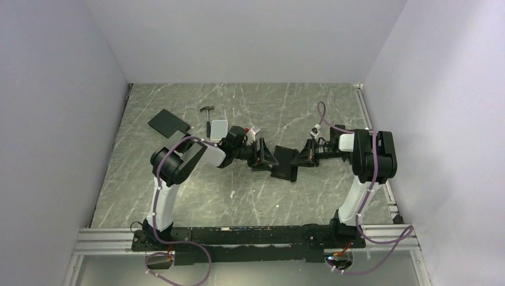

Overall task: Fold the paper box
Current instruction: Pick up the paper box from the center of the board.

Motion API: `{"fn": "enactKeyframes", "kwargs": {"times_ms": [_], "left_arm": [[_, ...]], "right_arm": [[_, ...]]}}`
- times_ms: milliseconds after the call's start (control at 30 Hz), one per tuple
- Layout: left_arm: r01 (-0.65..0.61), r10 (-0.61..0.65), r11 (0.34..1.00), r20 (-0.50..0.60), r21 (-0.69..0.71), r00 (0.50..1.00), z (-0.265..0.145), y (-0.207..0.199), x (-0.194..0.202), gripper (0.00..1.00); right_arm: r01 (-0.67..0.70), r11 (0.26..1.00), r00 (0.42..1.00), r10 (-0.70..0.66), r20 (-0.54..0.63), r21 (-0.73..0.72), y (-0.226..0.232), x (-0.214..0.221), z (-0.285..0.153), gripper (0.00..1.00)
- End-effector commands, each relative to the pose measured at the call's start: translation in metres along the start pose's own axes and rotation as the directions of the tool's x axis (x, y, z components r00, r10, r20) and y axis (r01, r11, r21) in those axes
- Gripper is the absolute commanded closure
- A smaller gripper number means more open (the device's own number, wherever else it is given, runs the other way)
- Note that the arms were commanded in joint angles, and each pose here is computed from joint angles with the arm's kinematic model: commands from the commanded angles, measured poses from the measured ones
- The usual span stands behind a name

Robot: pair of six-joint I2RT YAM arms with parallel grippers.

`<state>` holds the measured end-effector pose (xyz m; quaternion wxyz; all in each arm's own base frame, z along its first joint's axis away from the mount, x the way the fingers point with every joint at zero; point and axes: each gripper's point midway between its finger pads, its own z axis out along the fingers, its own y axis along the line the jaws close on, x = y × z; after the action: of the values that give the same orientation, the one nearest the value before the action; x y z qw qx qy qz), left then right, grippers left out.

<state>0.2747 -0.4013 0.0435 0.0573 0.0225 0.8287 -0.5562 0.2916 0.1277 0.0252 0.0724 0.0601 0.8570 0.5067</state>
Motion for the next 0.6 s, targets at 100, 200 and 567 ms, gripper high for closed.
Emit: {"fn": "enactKeyframes", "kwargs": {"times_ms": [100,200,567], "left_arm": [[0.099,-0.100,0.990,-0.006,-0.096,0.995,0.020,0.043,0.015,0.33],[0.108,-0.109,0.990,-0.005,-0.087,0.994,0.027,0.041,0.015,0.36],[0.104,-0.105,0.993,-0.012,-0.047,0.994,0.046,0.037,0.013,0.77]], "right_arm": [[-0.005,0.984,1.000,0.008,-0.011,0.176,-0.048,0.010,0.001,0.93],[-0.003,0.986,1.000,0.006,-0.017,0.170,-0.048,0.010,0.002,0.93],[0.030,0.990,1.000,-0.028,-0.010,0.137,-0.037,0.005,0.000,0.92]]}}
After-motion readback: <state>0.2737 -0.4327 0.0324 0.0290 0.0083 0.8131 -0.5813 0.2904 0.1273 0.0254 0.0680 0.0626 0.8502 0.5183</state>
